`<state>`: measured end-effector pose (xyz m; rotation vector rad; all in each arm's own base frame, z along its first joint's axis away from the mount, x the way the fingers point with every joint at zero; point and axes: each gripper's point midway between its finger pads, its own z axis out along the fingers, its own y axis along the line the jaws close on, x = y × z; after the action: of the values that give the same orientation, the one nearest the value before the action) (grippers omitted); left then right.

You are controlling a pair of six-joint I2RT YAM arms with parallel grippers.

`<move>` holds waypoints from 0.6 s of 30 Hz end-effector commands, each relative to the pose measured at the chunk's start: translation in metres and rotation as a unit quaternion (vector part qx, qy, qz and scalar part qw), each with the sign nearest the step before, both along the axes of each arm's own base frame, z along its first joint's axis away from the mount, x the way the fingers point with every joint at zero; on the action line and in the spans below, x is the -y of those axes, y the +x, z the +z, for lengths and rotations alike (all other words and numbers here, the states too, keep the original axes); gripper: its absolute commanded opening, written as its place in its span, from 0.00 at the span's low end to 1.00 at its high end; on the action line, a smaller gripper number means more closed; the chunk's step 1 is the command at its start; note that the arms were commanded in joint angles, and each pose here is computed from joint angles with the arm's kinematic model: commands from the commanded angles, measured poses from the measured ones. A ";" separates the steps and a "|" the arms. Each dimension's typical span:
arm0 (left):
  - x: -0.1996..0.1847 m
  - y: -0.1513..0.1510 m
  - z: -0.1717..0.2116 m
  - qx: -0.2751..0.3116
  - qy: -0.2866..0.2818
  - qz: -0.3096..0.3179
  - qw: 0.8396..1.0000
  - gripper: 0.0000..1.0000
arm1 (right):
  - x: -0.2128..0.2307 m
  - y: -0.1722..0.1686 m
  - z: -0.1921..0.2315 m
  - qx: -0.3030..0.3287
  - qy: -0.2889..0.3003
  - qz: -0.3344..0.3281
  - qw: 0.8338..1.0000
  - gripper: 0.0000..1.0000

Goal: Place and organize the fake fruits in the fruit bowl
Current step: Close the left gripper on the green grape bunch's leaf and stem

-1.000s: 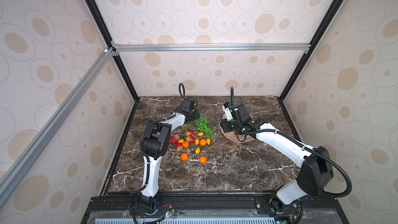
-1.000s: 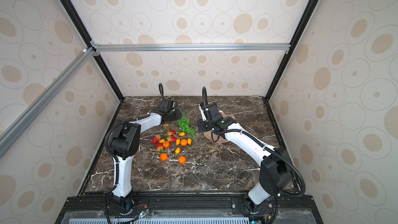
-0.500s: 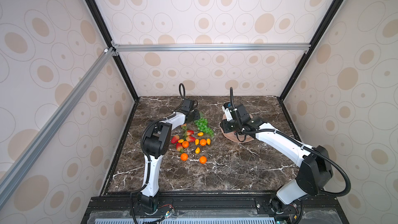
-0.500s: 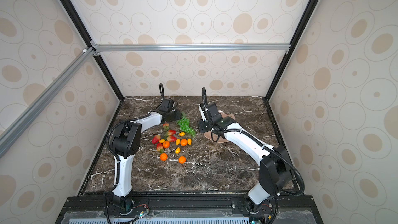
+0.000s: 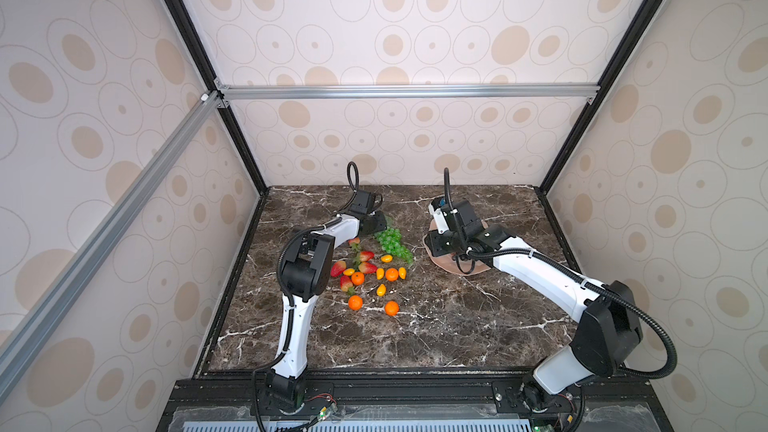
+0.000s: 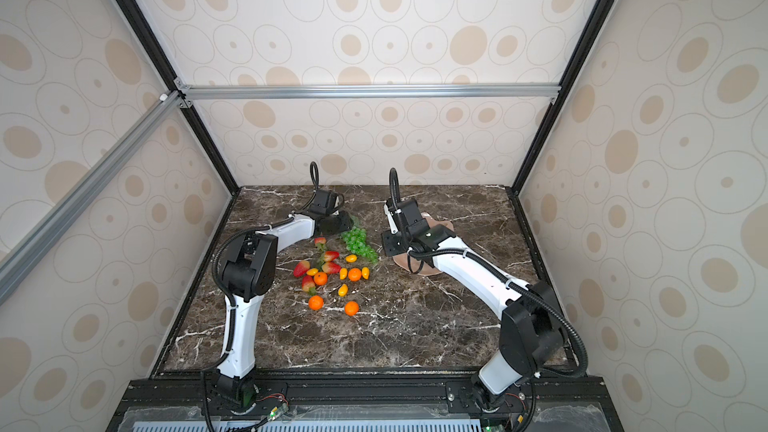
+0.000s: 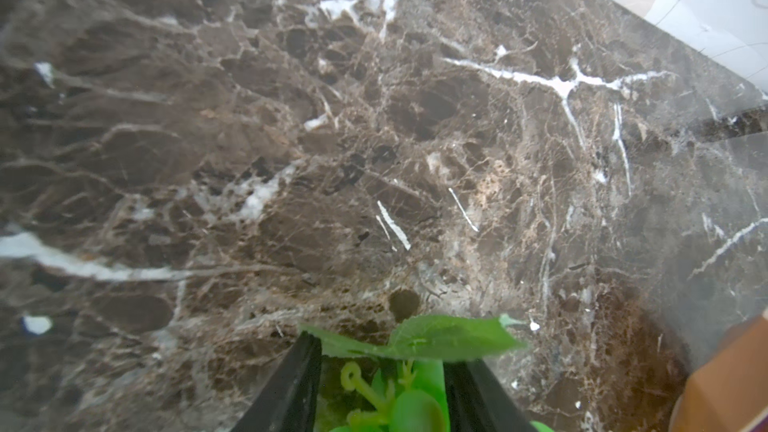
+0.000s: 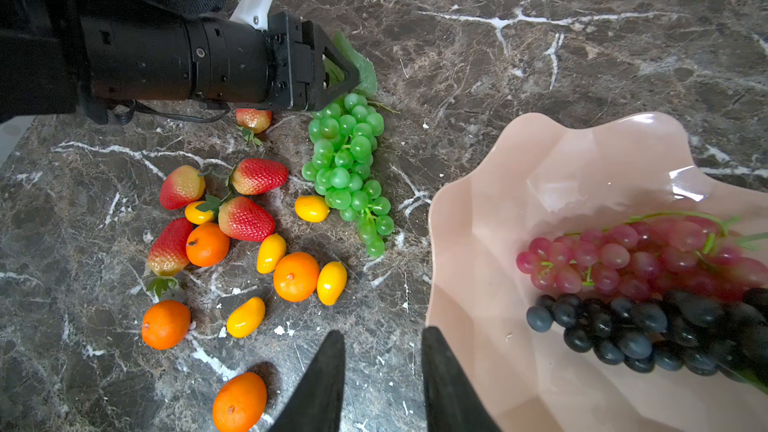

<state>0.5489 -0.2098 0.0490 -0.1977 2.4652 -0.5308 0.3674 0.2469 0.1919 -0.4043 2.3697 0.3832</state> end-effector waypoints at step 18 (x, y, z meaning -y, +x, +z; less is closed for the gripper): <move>0.000 0.021 -0.017 -0.029 0.005 -0.010 1.000 0.39 | 0.007 -0.006 -0.002 -0.005 -0.005 -0.008 1.000 0.34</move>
<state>0.5677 -0.2172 0.0373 -0.1916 2.4991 -0.5522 0.3661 0.2452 0.1887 -0.4037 2.3792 0.3747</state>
